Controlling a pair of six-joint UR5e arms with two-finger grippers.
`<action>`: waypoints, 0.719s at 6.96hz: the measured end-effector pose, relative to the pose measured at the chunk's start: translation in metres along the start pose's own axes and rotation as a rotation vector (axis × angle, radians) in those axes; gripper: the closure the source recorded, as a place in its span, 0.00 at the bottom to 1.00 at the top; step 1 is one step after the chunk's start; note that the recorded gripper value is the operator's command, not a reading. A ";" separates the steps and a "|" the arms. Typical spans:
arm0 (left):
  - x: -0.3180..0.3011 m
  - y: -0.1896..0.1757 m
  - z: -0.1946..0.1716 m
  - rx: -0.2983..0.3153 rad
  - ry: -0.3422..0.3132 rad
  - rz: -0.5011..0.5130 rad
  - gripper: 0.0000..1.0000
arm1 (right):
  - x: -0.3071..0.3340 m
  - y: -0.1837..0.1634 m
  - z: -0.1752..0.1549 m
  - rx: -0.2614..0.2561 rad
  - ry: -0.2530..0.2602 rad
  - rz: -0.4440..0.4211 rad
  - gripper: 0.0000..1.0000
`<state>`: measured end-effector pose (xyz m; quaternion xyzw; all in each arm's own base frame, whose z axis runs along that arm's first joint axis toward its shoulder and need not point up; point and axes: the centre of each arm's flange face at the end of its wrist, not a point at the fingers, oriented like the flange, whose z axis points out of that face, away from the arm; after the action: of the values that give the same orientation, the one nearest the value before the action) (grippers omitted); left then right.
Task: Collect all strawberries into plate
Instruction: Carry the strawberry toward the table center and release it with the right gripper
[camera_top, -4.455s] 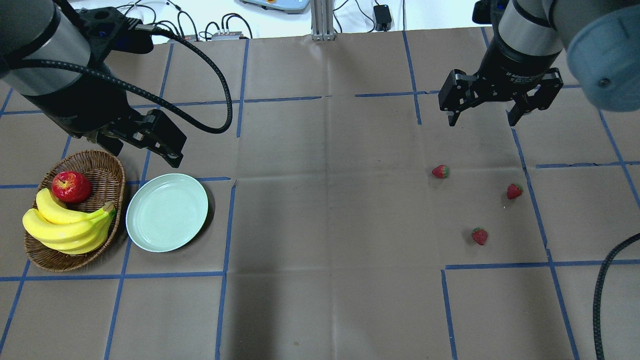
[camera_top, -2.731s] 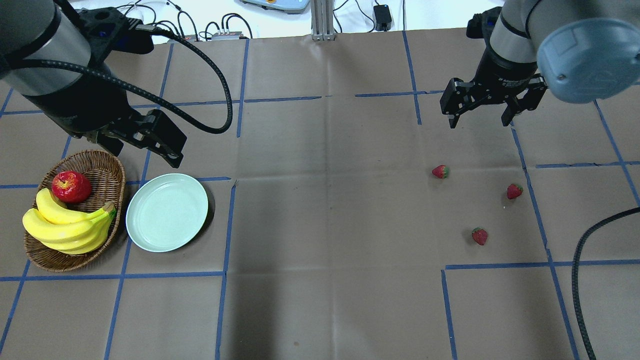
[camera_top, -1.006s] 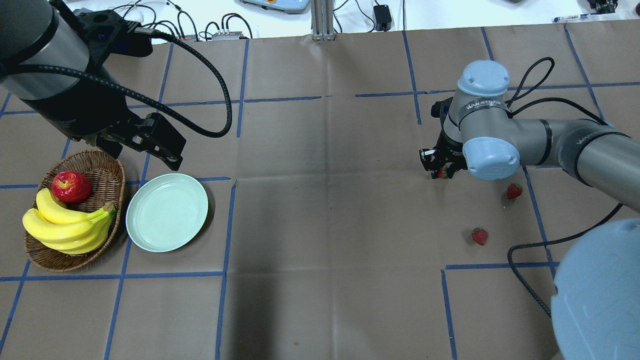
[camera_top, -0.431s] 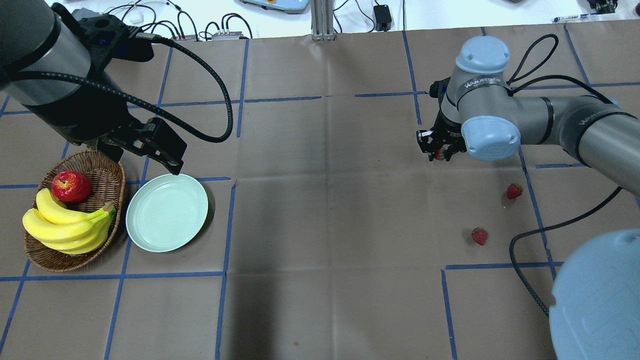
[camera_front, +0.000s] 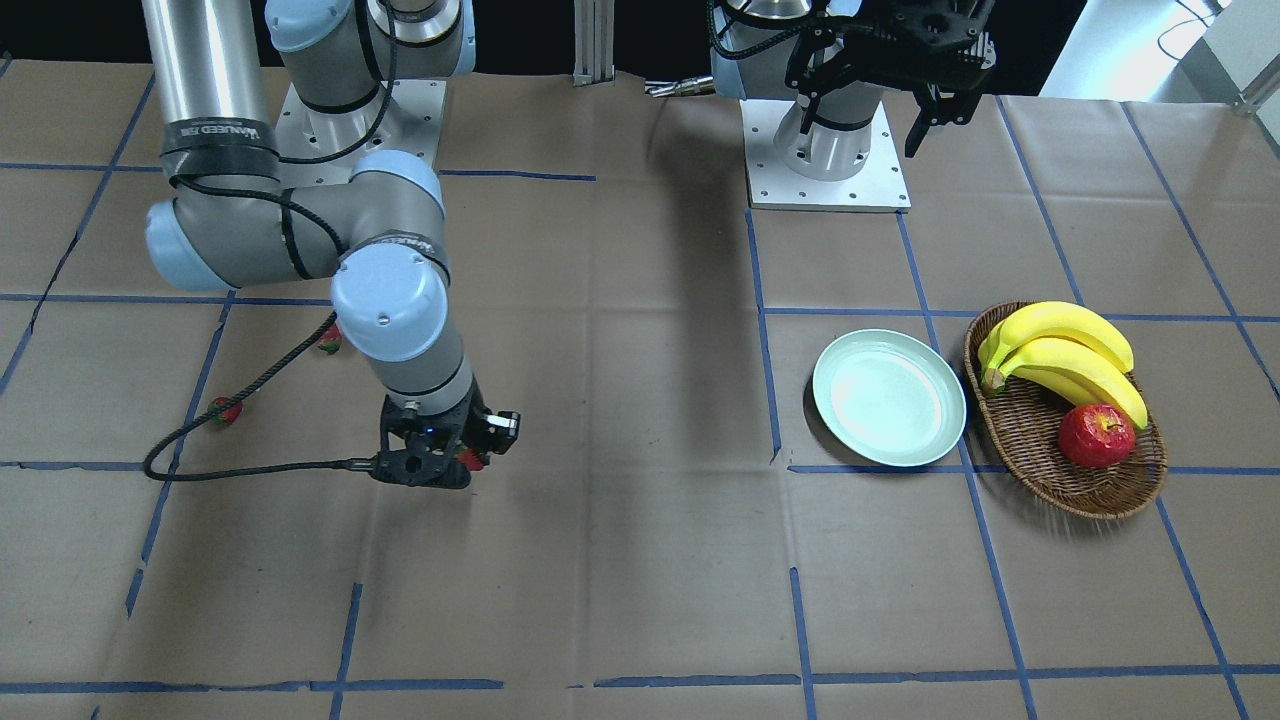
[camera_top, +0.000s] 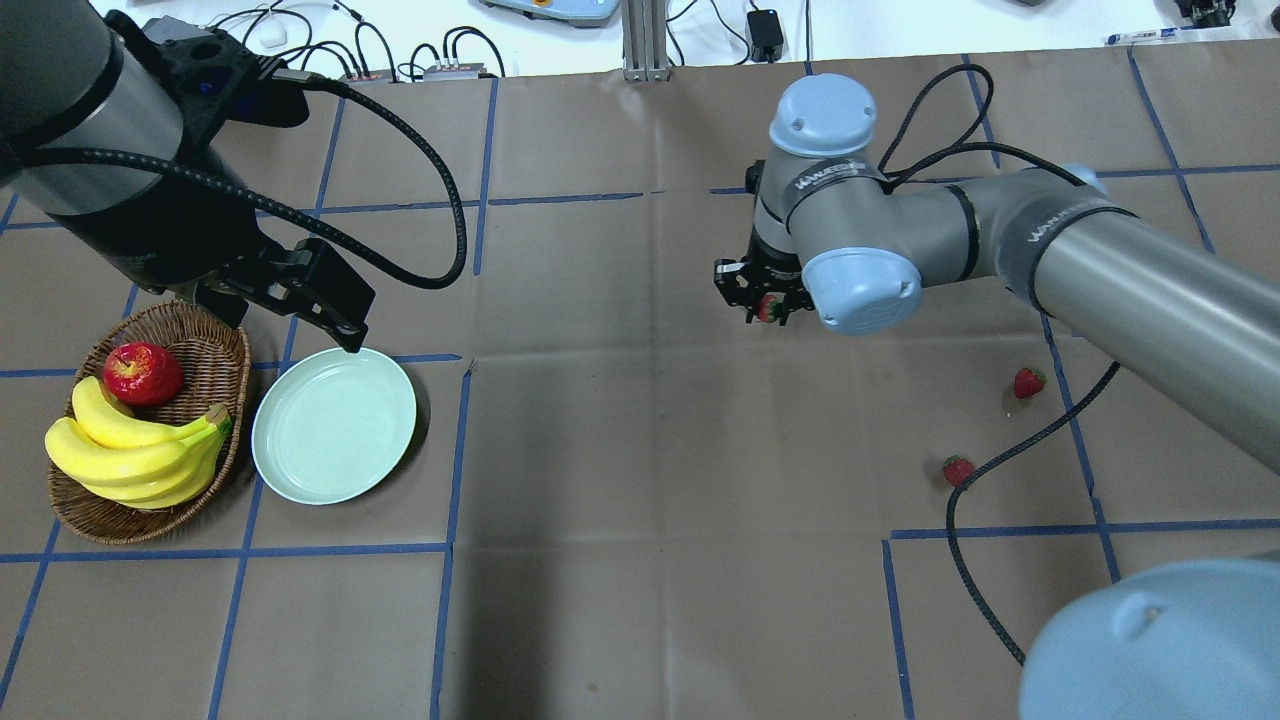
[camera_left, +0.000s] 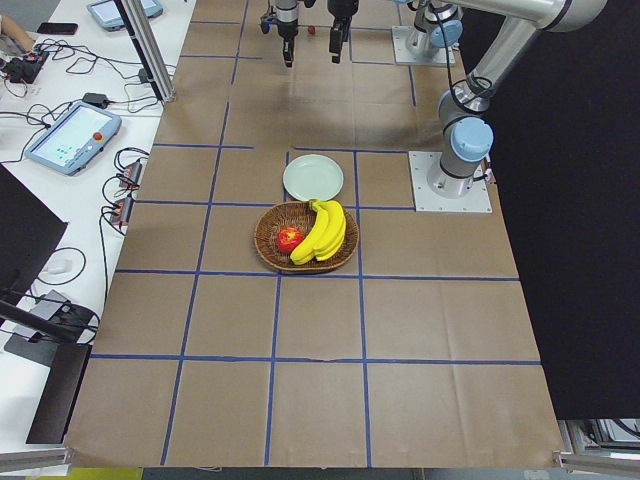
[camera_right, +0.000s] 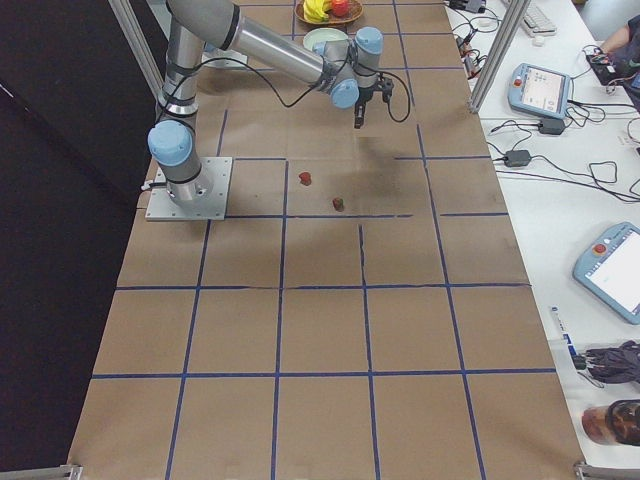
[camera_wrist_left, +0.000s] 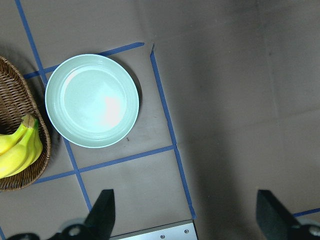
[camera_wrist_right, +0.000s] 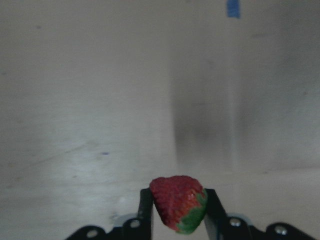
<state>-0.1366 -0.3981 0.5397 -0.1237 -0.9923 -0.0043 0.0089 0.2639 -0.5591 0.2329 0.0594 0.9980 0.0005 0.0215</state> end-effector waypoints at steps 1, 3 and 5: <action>0.000 0.000 0.000 -0.001 0.000 0.000 0.00 | -0.039 0.008 0.009 -0.009 -0.016 0.030 0.73; 0.000 0.000 0.001 -0.001 -0.001 0.002 0.00 | -0.091 0.016 0.030 -0.023 -0.021 0.056 0.46; 0.000 0.000 0.001 -0.001 -0.001 0.003 0.00 | -0.107 0.020 0.041 -0.034 -0.018 0.065 0.00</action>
<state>-0.1364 -0.3980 0.5392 -0.1251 -0.9921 -0.0049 0.0083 0.3746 -0.5519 0.1968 0.0913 0.9952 0.0177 0.0313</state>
